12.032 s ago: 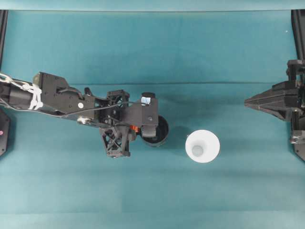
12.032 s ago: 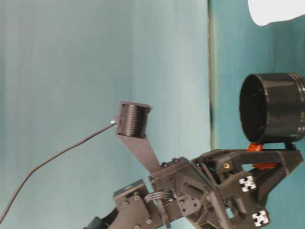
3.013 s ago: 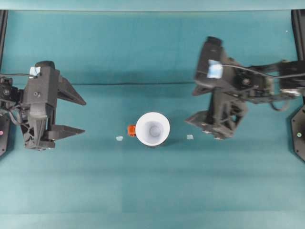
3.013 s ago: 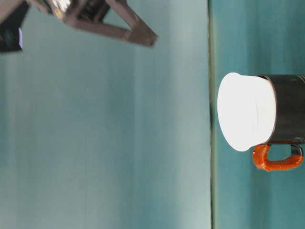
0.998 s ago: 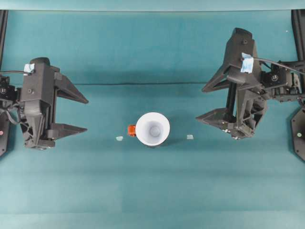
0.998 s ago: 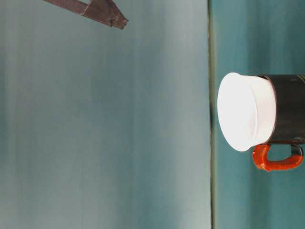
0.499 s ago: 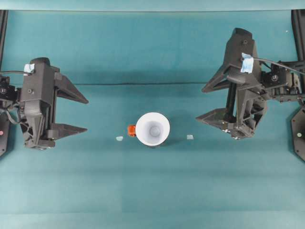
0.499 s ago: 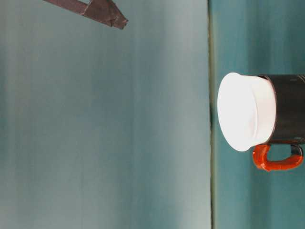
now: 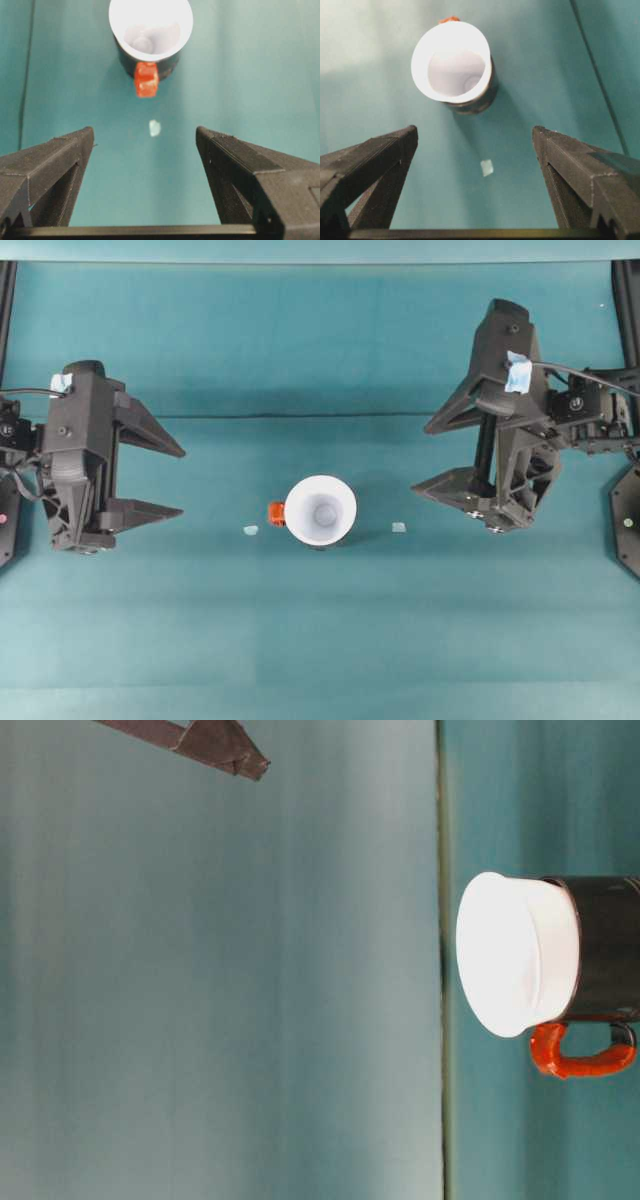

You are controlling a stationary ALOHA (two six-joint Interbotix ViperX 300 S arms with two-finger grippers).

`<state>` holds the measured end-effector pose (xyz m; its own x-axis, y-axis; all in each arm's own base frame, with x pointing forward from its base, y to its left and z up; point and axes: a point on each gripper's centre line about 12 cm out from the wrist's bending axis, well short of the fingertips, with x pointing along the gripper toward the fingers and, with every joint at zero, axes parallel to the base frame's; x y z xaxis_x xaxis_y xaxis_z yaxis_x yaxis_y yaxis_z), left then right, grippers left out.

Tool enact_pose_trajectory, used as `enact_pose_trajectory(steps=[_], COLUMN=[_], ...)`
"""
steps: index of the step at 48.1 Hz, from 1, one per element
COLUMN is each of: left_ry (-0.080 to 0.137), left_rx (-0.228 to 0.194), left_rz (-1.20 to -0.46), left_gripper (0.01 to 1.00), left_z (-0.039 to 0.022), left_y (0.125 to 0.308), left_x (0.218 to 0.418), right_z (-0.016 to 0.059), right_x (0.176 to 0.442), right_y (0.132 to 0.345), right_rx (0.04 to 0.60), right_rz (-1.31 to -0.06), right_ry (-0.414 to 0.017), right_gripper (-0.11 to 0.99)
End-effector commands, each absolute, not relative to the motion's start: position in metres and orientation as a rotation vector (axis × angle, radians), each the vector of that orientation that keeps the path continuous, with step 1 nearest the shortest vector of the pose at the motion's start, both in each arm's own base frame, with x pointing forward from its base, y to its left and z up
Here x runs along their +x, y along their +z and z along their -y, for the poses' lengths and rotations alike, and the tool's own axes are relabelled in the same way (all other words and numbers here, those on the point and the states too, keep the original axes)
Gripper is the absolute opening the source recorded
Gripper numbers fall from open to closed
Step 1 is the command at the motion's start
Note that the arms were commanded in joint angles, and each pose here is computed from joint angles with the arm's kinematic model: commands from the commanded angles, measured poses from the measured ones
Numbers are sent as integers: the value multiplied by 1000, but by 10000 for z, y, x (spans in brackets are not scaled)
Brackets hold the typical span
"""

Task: Put the paper cup into the moved red handle cup holder.

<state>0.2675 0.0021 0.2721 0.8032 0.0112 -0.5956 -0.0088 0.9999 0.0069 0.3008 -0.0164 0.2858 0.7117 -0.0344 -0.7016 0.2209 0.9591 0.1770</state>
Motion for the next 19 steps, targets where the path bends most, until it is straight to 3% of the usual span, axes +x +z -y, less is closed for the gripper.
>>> enact_pose_trajectory(steps=[1,19], left_ry=[8,8], left_rx=[6,6], left_rz=[-617,-618], left_gripper=[920,920], left_z=[-14,-14], left_y=[2784,2780], left_x=[2683,2686], right_z=[156,151], right_x=[2973,2970], right_y=[2996,2985], right_rx=[254,255], right_rz=[-719,-723], right_ry=[-134,-133], right_gripper=[824,824])
